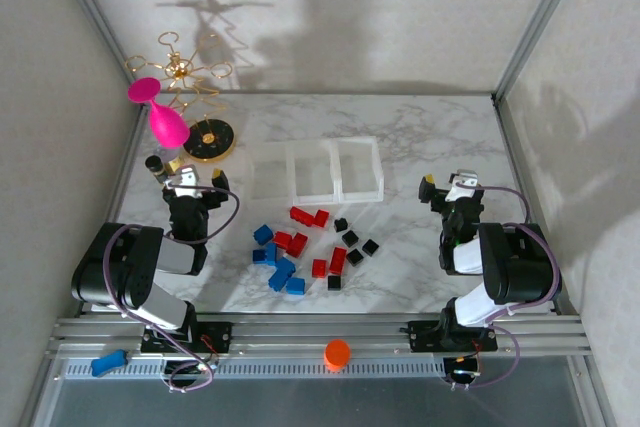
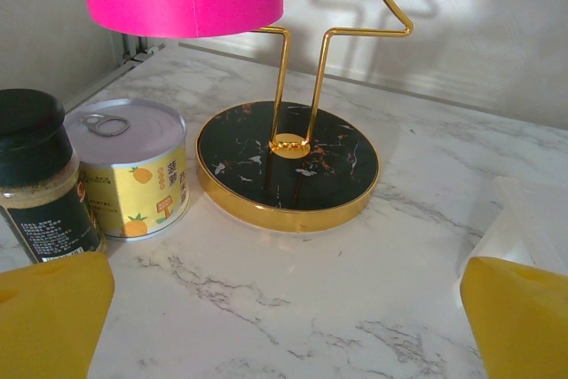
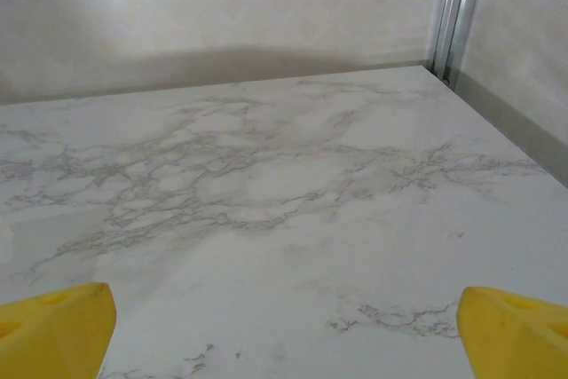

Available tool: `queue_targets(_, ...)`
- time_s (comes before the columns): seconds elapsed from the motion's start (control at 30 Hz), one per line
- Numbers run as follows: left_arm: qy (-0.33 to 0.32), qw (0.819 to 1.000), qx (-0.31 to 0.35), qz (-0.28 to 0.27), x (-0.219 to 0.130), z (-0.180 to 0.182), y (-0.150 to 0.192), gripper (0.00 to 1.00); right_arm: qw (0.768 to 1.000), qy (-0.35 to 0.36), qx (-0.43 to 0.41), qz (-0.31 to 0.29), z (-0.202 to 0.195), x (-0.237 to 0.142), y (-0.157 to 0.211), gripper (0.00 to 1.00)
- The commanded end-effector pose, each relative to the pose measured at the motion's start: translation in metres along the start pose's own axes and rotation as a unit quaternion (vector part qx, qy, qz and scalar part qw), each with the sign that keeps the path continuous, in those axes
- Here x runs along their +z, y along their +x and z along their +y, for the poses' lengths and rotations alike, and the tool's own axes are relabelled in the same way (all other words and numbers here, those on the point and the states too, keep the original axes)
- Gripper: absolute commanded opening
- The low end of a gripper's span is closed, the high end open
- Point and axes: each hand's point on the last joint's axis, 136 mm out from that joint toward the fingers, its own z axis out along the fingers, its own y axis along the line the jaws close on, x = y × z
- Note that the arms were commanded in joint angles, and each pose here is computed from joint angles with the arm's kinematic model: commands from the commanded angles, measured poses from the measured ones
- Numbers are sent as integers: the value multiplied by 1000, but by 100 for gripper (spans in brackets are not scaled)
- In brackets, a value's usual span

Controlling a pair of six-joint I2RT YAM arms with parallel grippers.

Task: Sort the legos into containers by color
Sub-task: Pick up the lego from the center of the table.

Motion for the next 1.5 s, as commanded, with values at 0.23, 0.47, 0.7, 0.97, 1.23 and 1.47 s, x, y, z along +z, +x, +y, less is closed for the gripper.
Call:
queue_targets(0.23,-5,1000,-15,-11,-5,-1,-32,99,998,52,24,-13,-16,1,-29,99)
queue_targets(0.47,-3,998,-55,-9,-19,-2,-57,99,990,104,93,14,-30,6,-50,99)
queue_targets(0.7,-30,979,-200,11,-35,8,-80,99,959,149,219,98,-37,5,-37,99)
queue_targets(0.97,2,961,-270,65,-58,-3,-60,100,957,20,242,158,15,-14,-38,99)
queue_targets(1.23,39,945,-295,138,-95,-32,-46,99,953,-68,170,242,76,-41,-22,99)
queue_targets(1.47,71,920,-296,246,-123,-84,-16,99,934,-160,137,289,131,-75,-9,99)
